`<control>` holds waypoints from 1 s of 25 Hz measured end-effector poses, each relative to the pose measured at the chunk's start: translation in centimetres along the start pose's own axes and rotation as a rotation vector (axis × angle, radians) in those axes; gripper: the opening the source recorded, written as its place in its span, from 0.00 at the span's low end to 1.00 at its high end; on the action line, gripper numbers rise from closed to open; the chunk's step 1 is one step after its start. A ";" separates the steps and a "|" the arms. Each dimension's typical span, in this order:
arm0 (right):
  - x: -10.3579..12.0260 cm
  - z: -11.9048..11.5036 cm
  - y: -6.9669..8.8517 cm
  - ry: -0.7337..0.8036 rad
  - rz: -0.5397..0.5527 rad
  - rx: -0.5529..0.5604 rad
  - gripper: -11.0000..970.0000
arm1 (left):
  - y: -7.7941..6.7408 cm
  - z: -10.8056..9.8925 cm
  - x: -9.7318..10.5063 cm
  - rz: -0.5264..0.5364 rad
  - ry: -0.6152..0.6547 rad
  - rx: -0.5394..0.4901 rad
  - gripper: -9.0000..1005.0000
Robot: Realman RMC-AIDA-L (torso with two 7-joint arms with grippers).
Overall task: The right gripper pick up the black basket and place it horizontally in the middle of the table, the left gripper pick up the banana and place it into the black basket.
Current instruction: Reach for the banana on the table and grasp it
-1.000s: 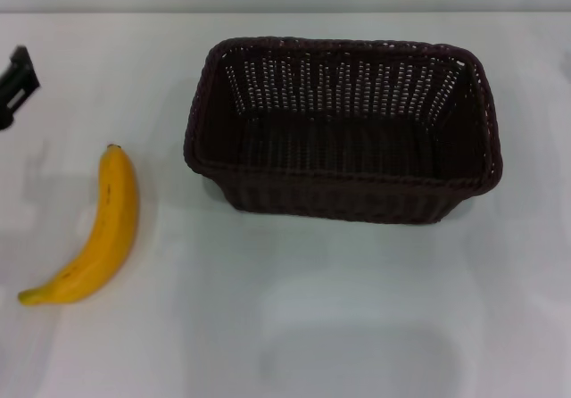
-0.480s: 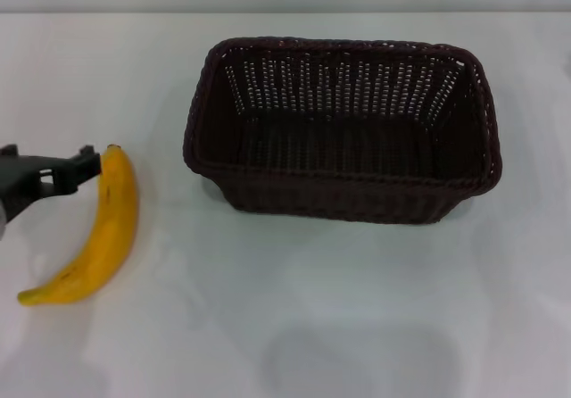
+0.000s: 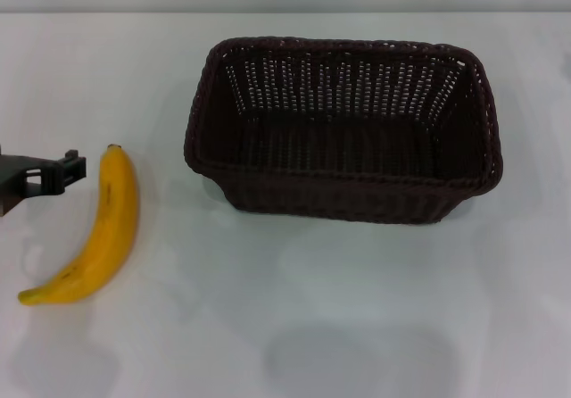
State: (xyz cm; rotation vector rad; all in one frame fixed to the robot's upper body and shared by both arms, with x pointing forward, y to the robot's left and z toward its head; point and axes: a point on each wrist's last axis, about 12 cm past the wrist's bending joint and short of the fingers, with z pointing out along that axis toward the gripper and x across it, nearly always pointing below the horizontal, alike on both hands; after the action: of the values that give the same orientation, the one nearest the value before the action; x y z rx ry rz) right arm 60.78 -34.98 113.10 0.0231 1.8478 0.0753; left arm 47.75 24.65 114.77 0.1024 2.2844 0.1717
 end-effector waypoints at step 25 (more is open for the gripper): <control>0.0 0.0 0.5 0.010 0.021 -0.047 0.87 | -2.9 2.0 0.3 0.086 0.034 0.045 0.87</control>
State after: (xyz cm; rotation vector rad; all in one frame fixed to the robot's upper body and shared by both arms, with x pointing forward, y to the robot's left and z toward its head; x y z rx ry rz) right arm 60.73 -34.51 113.12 0.0098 1.8557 0.1339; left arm 48.96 21.98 112.76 0.2231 2.3195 0.1683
